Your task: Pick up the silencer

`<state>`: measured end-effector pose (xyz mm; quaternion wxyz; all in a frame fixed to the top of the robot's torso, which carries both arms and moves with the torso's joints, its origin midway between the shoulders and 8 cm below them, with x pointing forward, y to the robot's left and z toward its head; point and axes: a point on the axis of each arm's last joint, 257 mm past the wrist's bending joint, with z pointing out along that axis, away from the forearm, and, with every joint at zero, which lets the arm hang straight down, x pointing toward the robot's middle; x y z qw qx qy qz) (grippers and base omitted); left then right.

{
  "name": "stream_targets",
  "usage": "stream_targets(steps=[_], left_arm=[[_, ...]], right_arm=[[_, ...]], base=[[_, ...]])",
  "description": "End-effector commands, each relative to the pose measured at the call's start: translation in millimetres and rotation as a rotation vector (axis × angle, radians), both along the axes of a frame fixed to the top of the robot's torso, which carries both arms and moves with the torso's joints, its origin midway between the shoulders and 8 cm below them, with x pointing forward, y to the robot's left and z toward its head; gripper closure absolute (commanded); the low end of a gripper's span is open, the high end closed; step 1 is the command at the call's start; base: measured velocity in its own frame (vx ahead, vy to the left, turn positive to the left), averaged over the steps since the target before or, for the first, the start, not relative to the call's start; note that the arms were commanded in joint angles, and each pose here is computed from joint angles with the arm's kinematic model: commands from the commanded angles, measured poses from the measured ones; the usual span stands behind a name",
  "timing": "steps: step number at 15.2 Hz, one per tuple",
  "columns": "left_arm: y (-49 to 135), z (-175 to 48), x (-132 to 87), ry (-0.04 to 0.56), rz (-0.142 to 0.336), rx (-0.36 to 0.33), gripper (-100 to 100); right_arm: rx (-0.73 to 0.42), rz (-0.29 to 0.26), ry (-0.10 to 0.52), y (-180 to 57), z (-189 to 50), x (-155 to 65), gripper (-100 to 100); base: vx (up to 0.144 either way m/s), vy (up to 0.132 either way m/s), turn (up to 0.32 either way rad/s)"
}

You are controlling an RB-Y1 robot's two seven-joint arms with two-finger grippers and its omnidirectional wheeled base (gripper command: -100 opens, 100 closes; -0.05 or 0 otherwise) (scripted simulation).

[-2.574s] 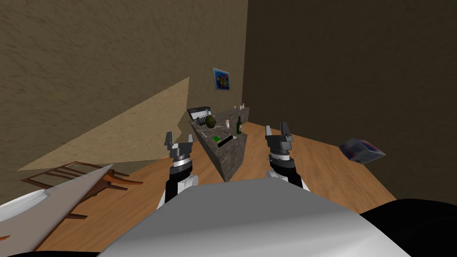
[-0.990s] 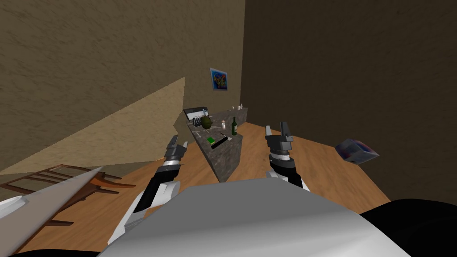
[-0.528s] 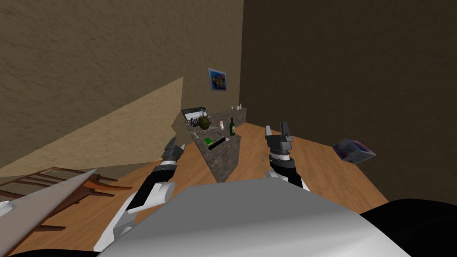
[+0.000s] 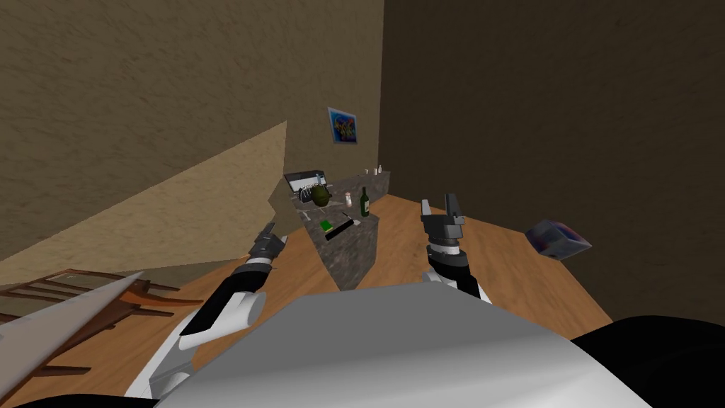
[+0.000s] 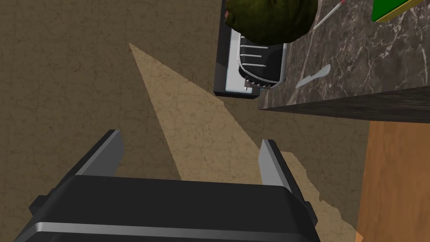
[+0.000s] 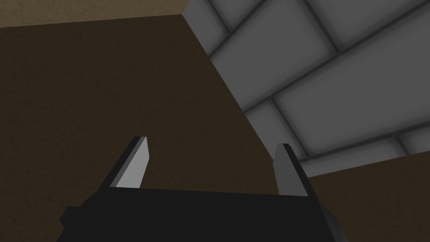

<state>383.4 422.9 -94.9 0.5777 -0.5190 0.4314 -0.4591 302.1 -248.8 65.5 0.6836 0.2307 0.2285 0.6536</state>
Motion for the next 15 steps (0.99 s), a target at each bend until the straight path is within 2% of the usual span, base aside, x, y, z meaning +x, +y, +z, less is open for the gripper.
stream_targets(steps=[1, 2, 4, 5, 7, 8, 10, 11, 13, 14, 15], left_arm=[[8.5, -12, -2, 0.045, 0.017, -0.011, -100], [22.0, -16, -6, 0.071, 0.039, -0.019, -100], [24.3, -25, -7, 0.104, 0.048, -0.027, -100], [37.6, -28, -12, 0.129, 0.072, -0.038, -100], [39.8, -37, -13, 0.163, 0.082, -0.047, -100], [53.0, -41, -19, 0.187, 0.106, -0.060, -100], [55.0, -50, -21, 0.221, 0.116, -0.069, -100], [67.7, -53, -27, 0.243, 0.141, -0.085, -100], [69.6, -62, -30, 0.277, 0.151, -0.094, -100], [81.8, -65, -37, 0.296, 0.176, -0.111, -100], [82.7, -70, -39, 0.316, 0.182, -0.117, -100]], right_arm=[[0.000, 0.000, 0.000, 0, 0, 0, 0], [0.000, 0.000, 0.000, 0, 0, 0, 0], [0.000, 0.000, 0.000, 0, 0, 0, 0], [0.000, 0.000, 0.000, 0, 0, 0, 0], [0.000, 0.000, 0.000, 0, 0, 0, 0], [0.000, 0.000, 0.000, 0, 0, 0, 0], [0.000, 0.000, 0.000, 0, 0, 0, 0], [0.000, 0.000, 0.000, 0, 0, 0, 0], [0.000, 0.000, 0.000, 0, 0, 0, 0], [0.000, 0.000, 0.000, 0, 0, 0, 0], [0.000, 0.000, 0.000, 0, 0, 0, 0]], base=[[0.030, -0.062, -0.028], [0.052, -0.094, -0.096], [0.075, -0.084, -0.088], [0.074, -0.072, -0.067], [0.062, -0.071, -0.032], [0.057, -0.072, -0.049], [0.050, -0.078, -0.044], [0.051, -0.085, -0.070], [0.055, -0.069, -0.041], [0.055, -0.080, -0.074], [0.074, -0.084, -0.078]])
